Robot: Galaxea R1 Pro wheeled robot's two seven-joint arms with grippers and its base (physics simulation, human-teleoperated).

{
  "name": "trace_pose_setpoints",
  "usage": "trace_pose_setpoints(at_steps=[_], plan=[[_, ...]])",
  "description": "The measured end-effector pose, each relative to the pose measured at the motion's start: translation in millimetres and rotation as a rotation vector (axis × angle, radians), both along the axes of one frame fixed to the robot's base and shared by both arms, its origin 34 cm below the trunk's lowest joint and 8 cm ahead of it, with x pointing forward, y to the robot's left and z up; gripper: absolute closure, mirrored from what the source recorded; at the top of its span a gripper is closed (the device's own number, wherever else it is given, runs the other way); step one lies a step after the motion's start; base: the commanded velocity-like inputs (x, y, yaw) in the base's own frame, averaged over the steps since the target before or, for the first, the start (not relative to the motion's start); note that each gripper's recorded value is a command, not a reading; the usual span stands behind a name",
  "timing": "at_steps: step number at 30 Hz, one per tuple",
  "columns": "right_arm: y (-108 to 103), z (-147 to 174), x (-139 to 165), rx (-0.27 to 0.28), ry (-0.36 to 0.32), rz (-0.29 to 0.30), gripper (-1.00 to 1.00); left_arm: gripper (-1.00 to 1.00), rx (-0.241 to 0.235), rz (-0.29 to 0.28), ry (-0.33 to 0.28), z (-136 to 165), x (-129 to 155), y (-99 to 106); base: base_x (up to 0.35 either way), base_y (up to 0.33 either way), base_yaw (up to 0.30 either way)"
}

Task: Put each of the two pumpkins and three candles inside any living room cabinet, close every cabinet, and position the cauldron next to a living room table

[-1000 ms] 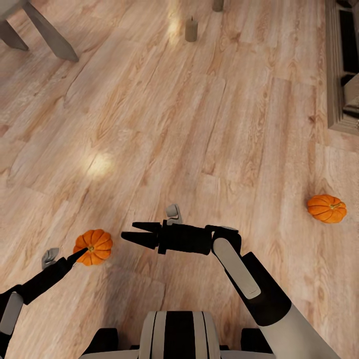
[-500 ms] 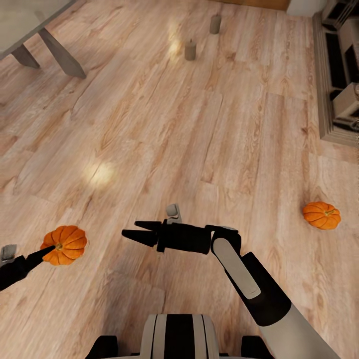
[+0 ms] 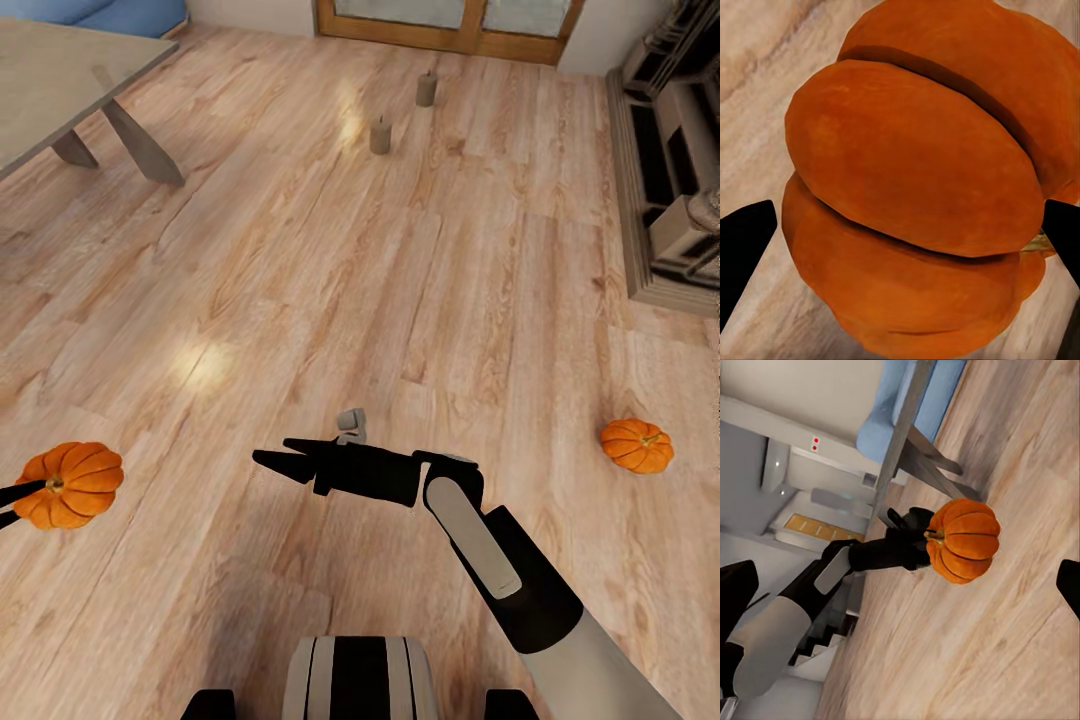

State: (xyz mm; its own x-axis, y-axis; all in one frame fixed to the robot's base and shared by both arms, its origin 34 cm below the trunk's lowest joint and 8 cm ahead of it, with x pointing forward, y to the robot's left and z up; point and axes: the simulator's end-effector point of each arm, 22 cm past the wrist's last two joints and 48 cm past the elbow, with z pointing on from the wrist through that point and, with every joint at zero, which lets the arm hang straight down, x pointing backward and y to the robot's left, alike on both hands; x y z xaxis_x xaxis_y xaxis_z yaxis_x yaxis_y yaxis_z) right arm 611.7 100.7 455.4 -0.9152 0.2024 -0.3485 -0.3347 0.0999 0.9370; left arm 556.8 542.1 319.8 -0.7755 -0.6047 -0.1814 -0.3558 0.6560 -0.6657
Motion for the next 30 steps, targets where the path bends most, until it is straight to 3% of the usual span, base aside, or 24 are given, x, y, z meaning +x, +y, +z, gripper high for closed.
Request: trace_pose_setpoints(at_steps=[22, 30], plan=[[-1.4, 49.7, -0.1, 0.007, -0.08, -0.008, -1.0, 1.0, -0.01, -0.02, -0.106, 54.6, 18.2, -2.3, 0.0, 0.0, -0.003], [-5.6, 66.6, 2.4, 0.014, -0.099, -0.023, -1.0, 1.0, -0.038, -0.041, -0.16, 77.4, 23.4, -9.8, 0.0, 0.0, -0.221]])
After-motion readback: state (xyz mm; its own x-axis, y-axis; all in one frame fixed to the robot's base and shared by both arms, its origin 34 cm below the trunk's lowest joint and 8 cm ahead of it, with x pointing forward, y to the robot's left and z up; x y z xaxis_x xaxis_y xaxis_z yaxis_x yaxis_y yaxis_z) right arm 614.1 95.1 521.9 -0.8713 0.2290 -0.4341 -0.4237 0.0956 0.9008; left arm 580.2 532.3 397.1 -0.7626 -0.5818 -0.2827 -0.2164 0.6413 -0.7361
